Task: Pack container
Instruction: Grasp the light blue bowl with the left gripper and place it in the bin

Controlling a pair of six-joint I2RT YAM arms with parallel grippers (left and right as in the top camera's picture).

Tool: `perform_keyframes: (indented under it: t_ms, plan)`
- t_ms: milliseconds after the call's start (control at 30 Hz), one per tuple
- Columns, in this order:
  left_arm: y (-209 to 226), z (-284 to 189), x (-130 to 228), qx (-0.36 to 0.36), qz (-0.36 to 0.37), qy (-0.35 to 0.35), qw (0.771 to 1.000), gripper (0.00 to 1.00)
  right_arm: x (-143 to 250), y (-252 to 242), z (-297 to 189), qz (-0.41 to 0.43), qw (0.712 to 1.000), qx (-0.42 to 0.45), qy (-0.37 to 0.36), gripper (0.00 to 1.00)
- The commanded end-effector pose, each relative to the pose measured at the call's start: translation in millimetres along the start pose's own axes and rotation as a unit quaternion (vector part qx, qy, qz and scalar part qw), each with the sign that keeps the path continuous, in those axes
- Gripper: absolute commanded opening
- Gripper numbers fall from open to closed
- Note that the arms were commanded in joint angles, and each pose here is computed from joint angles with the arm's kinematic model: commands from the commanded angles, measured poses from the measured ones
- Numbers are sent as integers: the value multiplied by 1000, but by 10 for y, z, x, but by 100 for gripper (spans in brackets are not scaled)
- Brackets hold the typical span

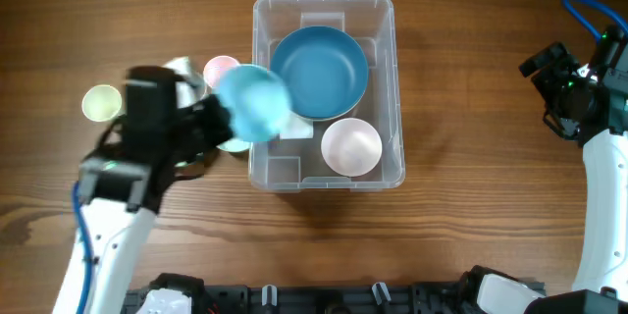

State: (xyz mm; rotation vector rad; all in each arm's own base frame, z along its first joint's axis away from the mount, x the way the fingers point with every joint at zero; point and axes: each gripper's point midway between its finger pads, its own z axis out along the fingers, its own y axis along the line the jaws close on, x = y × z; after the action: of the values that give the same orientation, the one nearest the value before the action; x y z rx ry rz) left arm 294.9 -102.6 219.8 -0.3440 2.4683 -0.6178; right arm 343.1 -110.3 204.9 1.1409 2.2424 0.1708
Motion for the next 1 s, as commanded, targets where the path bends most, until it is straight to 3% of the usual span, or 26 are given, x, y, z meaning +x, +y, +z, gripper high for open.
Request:
perform_keyframes:
  t_ms: [0, 200, 300, 433, 467, 500, 733, 833, 967]
  plan:
    - [-799, 414, 440, 56, 136, 37, 988, 4, -21, 0, 5, 3, 1000, 3, -4, 100]
    - [-911, 1230, 1167, 4, 210, 121, 970, 4, -21, 0, 5, 3, 1000, 3, -4, 100]
    - [-822, 1338, 1199, -12, 202, 132, 970, 4, -21, 0, 5, 3, 1000, 3, -4, 100]
    - [-763, 1370, 1040, -17, 192, 115, 975, 20, -21, 0, 5, 3, 1000, 3, -4, 100]
    - [-753, 1377, 971, -16, 187, 108, 976, 32, -21, 0, 5, 3, 1000, 3, -4, 100]
    - [-771, 1358, 924, -13, 183, 105, 977, 35, -21, 0, 5, 3, 1000, 3, -4, 100]
    - [-646, 711, 231, -80, 145, 61, 984, 41, -21, 0, 5, 3, 1000, 3, -4, 100]
    - [-175, 309, -123, -153, 65, 28, 986, 51, -21, 0, 5, 3, 1000, 3, -4, 100]
    - [865, -103, -270, -275, -93, 35, 956, 64, -21, 0, 5, 3, 1000, 3, -4, 100]
